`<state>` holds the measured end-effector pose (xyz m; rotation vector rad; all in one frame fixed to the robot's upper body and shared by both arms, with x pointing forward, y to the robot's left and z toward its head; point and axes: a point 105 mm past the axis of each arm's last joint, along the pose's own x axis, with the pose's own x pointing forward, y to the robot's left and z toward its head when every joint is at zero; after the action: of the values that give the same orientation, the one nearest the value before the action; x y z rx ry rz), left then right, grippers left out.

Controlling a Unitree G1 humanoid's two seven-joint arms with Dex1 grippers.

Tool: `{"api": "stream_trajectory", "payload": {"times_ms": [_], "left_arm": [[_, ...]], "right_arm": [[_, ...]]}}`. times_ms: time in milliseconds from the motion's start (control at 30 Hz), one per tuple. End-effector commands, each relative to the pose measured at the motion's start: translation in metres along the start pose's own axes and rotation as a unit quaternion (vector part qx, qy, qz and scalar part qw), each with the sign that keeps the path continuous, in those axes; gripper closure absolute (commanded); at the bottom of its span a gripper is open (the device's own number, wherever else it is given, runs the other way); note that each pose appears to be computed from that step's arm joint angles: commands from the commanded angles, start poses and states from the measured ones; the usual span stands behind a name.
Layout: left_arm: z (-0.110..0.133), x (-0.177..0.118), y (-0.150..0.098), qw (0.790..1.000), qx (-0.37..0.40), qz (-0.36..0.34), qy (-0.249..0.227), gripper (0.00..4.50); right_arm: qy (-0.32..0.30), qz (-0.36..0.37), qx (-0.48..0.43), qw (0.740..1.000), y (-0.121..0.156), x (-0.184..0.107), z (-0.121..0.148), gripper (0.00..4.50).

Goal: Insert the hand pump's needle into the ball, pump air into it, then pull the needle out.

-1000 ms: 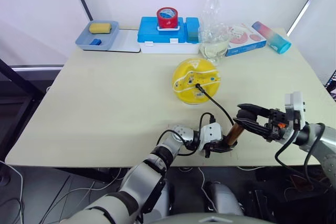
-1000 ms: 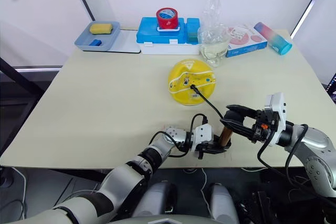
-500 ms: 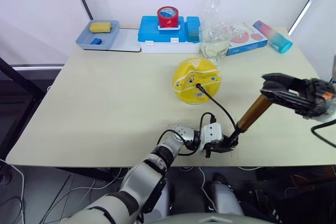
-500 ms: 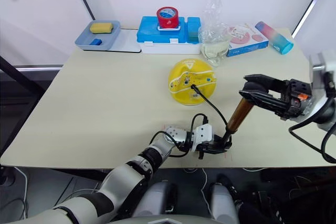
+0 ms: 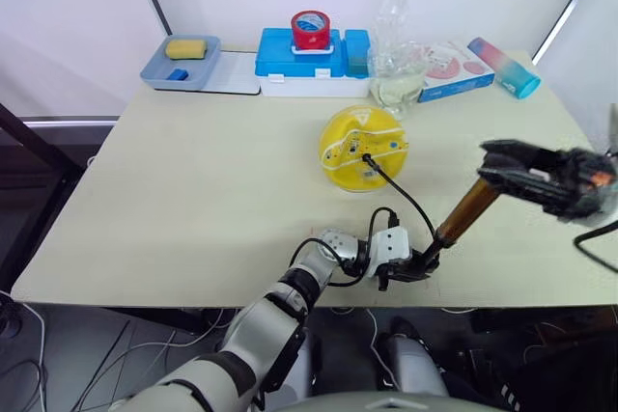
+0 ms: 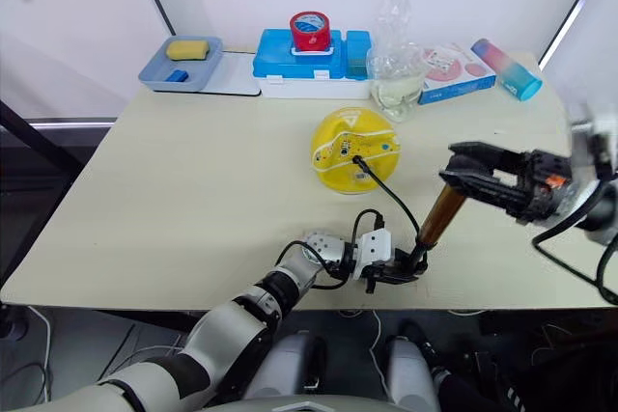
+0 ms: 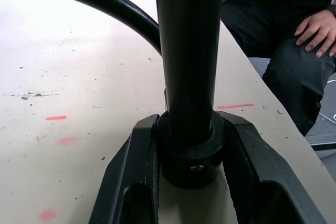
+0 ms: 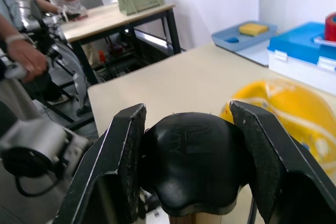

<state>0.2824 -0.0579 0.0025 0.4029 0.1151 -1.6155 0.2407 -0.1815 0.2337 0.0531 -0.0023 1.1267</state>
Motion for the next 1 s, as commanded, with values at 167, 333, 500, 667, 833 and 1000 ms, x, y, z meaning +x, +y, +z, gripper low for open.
{"api": "stream_trajectory", "payload": {"times_ms": [167,333,500,667,833,1000], "left_arm": [[-0.024,-0.002,-0.017,0.998,-0.027,-0.027,0.041,3.33],[-0.024,-0.001,-0.018,0.998,-0.03,-0.028,0.04,3.33],[-0.024,-0.001,-0.017,0.999,-0.03,-0.023,0.038,3.33],[-0.025,-0.002,-0.017,0.998,-0.035,-0.022,0.039,3.33],[-0.027,-0.002,-0.016,0.998,-0.039,-0.011,0.04,3.33],[-0.027,-0.001,-0.015,0.998,-0.047,-0.007,0.039,3.33]], "right_arm": [[0.083,-0.034,0.013,0.996,-0.012,0.001,-0.08,2.45],[0.052,-0.044,0.011,0.998,-0.015,0.003,-0.1,2.45],[0.021,-0.034,-0.002,0.999,-0.013,-0.002,-0.082,2.45],[-0.003,-0.013,-0.024,1.0,-0.009,-0.009,-0.038,2.45],[-0.023,-0.001,-0.039,0.999,-0.003,-0.015,0.01,2.45],[-0.046,-0.005,-0.05,0.998,0.001,-0.023,0.049,2.45]]}}
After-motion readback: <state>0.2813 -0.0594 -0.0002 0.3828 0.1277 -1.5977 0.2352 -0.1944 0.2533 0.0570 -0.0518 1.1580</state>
